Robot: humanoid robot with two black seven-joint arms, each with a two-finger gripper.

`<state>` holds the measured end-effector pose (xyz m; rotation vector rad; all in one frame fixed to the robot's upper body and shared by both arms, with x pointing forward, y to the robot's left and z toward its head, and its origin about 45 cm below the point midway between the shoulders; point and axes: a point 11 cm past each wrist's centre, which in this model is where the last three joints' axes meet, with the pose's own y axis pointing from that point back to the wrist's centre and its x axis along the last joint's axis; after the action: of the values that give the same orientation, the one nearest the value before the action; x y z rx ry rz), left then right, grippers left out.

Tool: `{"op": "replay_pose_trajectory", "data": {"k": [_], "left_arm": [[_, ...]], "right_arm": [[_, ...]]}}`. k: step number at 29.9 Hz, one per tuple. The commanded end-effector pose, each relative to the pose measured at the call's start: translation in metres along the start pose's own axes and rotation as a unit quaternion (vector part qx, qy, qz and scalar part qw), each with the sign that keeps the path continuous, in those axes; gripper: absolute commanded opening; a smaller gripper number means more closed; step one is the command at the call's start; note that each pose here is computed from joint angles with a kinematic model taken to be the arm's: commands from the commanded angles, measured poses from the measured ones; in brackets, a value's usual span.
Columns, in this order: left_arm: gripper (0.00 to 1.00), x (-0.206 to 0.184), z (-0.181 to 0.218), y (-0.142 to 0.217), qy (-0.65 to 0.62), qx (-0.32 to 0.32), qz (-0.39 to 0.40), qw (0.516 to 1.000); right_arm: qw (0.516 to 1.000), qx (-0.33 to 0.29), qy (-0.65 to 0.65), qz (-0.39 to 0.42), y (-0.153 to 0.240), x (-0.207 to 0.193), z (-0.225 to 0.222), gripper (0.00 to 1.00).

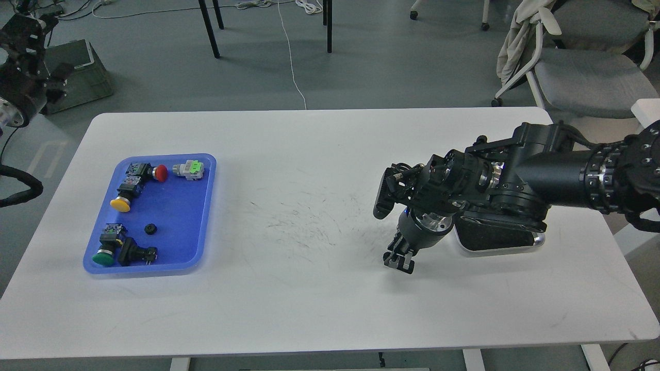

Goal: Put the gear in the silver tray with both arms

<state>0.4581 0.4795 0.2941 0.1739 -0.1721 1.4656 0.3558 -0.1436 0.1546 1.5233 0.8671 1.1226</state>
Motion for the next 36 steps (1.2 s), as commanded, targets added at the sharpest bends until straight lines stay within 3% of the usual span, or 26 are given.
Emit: {"op": "replay_pose_trajectory", "data": {"k": [1,19,24,27,36], "left_arm": [[0.98,0.001,0.000,0.000,0.000,0.000,0.000,1.000],[0.98,0.003,0.001,0.001,-0.001,-0.001,0.002,1.000],[0.98,0.004,0.001,0.002,-0.002,0.000,0.003,1.000],[0.98,0.004,0.002,0.002,-0.002,-0.001,0.003,1.000],[0.98,0.003,0.002,0.001,-0.001,-0.002,0.002,1.000]], "right_arm": [[1.000,0.000,0.000,0.000,0.000,0.000,0.000,0.30],[1.000,-0.005,0.011,0.003,0.005,0.009,0.000,0.13],[0.999,-0.043,-0.004,0.015,0.037,0.006,0.027,0.04],[0.998,-0.059,-0.015,0.020,0.049,0.000,0.039,0.04],[0.986,-0.116,-0.113,0.038,0.103,-0.073,0.085,0.03]]}}
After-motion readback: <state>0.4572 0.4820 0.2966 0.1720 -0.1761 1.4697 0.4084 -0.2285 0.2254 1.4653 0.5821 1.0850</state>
